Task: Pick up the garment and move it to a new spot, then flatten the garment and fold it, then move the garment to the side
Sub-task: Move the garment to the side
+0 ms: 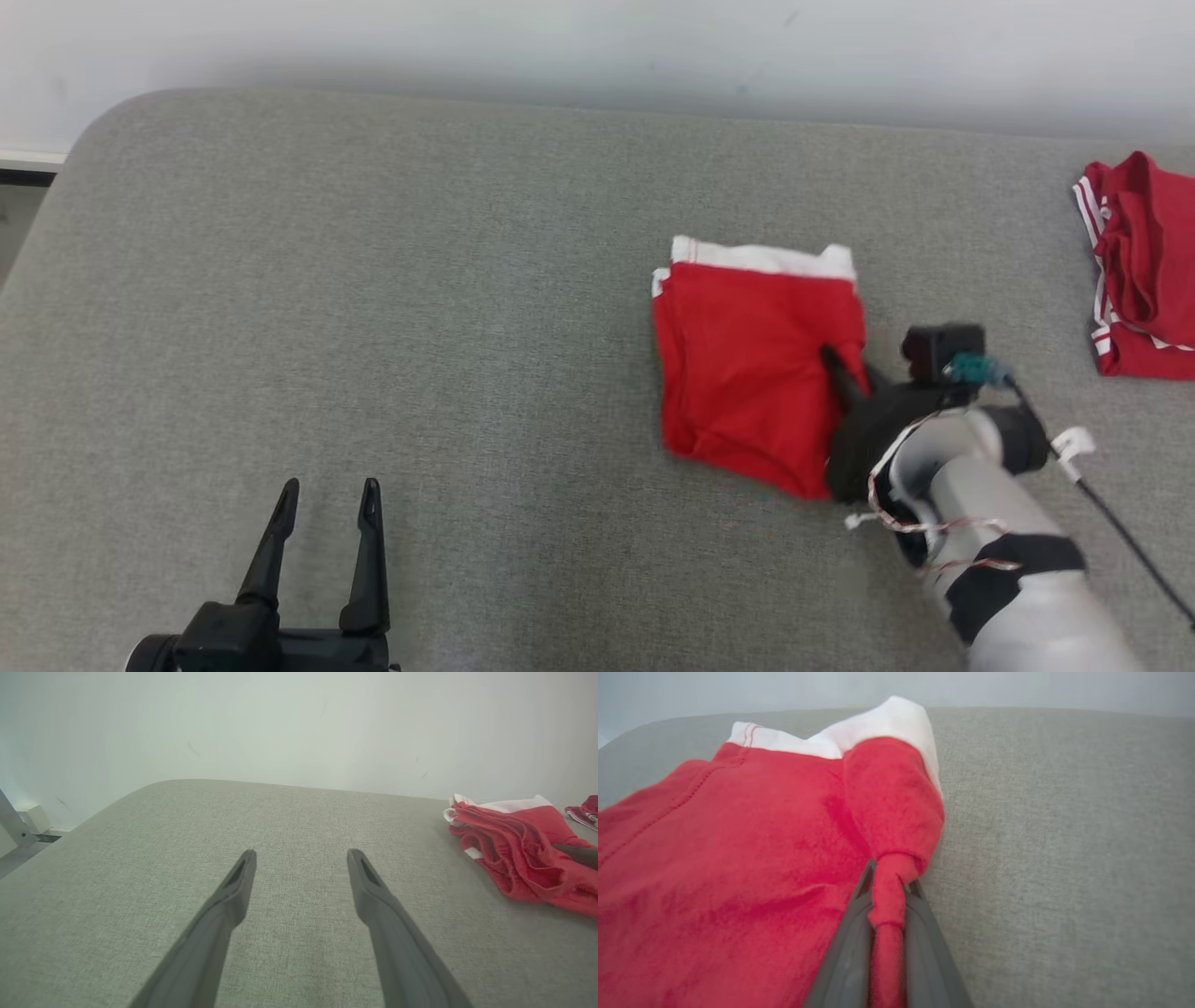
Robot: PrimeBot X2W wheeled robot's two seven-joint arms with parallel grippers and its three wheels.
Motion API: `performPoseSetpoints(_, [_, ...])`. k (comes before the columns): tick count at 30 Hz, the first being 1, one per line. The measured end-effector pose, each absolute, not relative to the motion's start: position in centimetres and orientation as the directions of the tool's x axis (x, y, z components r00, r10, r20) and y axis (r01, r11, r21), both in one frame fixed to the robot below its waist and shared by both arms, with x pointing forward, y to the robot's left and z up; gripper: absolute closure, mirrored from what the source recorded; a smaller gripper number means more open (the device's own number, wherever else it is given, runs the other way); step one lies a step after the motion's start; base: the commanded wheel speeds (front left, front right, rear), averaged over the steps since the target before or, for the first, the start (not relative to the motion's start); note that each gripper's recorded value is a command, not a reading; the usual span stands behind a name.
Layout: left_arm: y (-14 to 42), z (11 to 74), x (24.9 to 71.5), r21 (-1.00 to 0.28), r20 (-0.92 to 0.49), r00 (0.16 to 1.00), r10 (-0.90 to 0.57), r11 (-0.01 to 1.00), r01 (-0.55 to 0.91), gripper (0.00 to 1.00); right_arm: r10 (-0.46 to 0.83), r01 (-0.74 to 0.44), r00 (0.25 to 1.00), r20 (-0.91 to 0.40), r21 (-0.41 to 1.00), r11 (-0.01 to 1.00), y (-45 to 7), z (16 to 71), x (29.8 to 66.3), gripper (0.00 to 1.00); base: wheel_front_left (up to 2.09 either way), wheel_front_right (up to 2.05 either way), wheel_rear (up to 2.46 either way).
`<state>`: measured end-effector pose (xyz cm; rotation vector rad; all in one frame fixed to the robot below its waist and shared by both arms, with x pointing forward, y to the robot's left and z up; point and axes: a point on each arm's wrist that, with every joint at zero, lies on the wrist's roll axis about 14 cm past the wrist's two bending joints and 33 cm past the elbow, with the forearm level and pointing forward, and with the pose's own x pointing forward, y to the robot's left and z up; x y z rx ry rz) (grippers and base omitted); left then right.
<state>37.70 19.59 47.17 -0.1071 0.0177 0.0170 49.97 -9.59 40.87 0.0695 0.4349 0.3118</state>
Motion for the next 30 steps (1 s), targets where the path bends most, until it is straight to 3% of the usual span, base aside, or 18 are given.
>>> performPoseSetpoints(17, [16.4, 46.7, 40.6, -0.098, -0.015, 0.995, -0.1, 0.99, 0.098, 0.0, 0.199, -0.31, 0.867, -0.457, -0.181, 0.933, -19.0, 46.3, 54.9, 1.0, 0.0, 0.0, 0.0])
performPoseSetpoints(30, [11.9, 46.7, 44.7, -0.092, 0.03, 0.968, -0.25, 0.963, 0.251, 0.0, 0.029, -0.195, 0.876, -0.481, -0.3, 0.934, -28.7, 49.3, 56.5, 1.0, 0.0, 0.0, 0.0])
